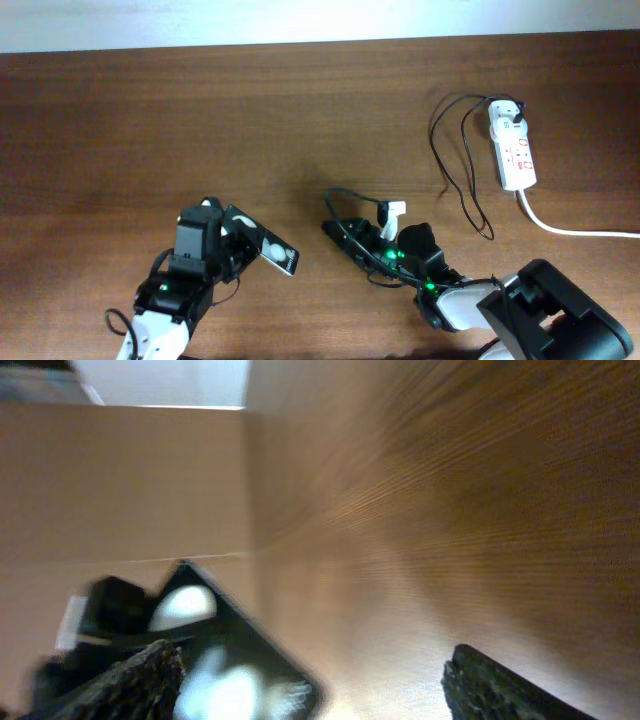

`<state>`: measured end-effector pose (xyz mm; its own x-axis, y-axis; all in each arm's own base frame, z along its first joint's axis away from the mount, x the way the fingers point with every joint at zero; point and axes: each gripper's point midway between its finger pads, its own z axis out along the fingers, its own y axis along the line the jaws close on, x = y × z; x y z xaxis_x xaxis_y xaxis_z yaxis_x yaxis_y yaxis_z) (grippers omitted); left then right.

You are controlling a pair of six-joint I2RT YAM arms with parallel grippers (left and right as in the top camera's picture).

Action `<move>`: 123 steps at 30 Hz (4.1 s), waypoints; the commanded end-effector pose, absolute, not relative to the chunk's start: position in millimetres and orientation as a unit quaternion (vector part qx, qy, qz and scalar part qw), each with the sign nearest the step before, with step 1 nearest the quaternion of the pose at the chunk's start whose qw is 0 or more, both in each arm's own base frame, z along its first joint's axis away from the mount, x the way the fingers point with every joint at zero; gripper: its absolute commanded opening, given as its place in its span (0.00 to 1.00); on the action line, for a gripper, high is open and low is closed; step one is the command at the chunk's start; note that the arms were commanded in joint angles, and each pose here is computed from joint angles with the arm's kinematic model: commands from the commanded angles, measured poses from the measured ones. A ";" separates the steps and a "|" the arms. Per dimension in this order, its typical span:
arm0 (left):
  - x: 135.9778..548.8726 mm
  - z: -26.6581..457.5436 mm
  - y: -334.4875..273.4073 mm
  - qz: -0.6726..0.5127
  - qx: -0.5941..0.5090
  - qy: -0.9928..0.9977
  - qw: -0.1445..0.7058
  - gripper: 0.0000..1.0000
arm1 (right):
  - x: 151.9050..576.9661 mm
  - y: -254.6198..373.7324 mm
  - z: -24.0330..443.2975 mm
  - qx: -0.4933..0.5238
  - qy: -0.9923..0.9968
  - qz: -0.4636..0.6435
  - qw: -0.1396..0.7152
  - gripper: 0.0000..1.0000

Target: Plug charger to phone and switch on socket

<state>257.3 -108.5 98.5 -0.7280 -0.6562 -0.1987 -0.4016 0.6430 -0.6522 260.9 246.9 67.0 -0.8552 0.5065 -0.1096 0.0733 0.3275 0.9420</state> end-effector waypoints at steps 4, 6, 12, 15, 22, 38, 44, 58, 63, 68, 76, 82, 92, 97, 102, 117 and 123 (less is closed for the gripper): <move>279.4 95.6 -142.8 -0.345 -0.260 0.889 0.154 0.01 | 271.6 207.9 49.9 0.084 0.823 0.505 0.247 0.98; 283.5 82.1 -150.4 -0.348 -0.260 0.892 0.122 0.01 | 267.5 203.4 44.3 0.102 0.826 0.510 0.218 1.00; 300.9 68.8 -169.2 -0.389 -0.238 0.884 0.108 0.00 | 270.3 200.9 45.1 0.105 0.825 0.509 0.224 0.99; 311.6 80.5 -175.7 -0.410 -0.229 0.874 0.130 0.00 | 271.8 200.8 46.6 0.104 0.823 0.509 0.229 0.99; 355.0 119.8 -157.7 -0.316 -0.203 0.906 0.196 0.00 | 272.0 199.8 44.9 0.108 0.825 0.506 0.228 0.99; 302.0 76.3 -182.5 -0.273 -0.088 0.953 -0.101 0.00 | 272.3 199.0 43.6 0.111 0.826 0.503 0.228 0.99; 260.0 74.6 -202.5 -0.380 0.007 0.913 -0.146 0.00 | 271.0 199.0 42.1 0.112 0.828 0.502 0.224 0.99; 228.5 108.2 -180.7 -0.688 -0.140 0.692 -0.166 0.00 | 271.2 198.5 41.4 0.113 0.828 0.501 0.224 0.99; 237.6 113.3 -181.0 -0.653 -0.249 0.661 -0.274 0.00 | 271.4 198.5 41.4 0.113 0.828 0.501 0.225 0.99; 253.6 127.1 -191.0 -0.655 -0.222 0.670 -0.271 0.00 | 272.1 198.2 41.8 0.114 0.828 0.500 0.227 0.99; 243.4 128.2 -198.2 -0.642 -0.231 0.667 -0.299 0.00 | 269.5 191.2 26.4 0.139 0.843 0.475 0.212 0.99; 243.4 128.2 -198.2 -0.642 -0.231 0.667 -0.299 0.00 | 270.7 222.6 128.5 -0.042 0.729 0.599 0.329 0.99; 241.2 119.5 -197.8 -0.625 -0.229 0.686 -0.294 0.00 | 385.0 159.4 198.6 0.011 0.893 0.226 0.390 0.99; 241.7 119.4 -197.8 -0.626 -0.226 0.687 -0.292 0.00 | 395.9 113.1 304.7 0.070 0.884 0.115 0.448 0.99; 241.7 119.3 -197.8 -0.626 -0.226 0.687 -0.292 0.00 | 435.0 80.0 272.1 0.124 0.883 -0.011 0.453 0.99; 240.3 114.5 -197.4 -0.615 -0.227 0.697 -0.290 0.00 | 541.0 2.4 25.8 0.307 0.904 -0.089 0.283 0.89; 240.3 114.5 -197.4 -0.615 -0.227 0.697 -0.290 0.00 | 552.4 -5.8 13.2 0.322 0.896 -0.079 0.296 0.73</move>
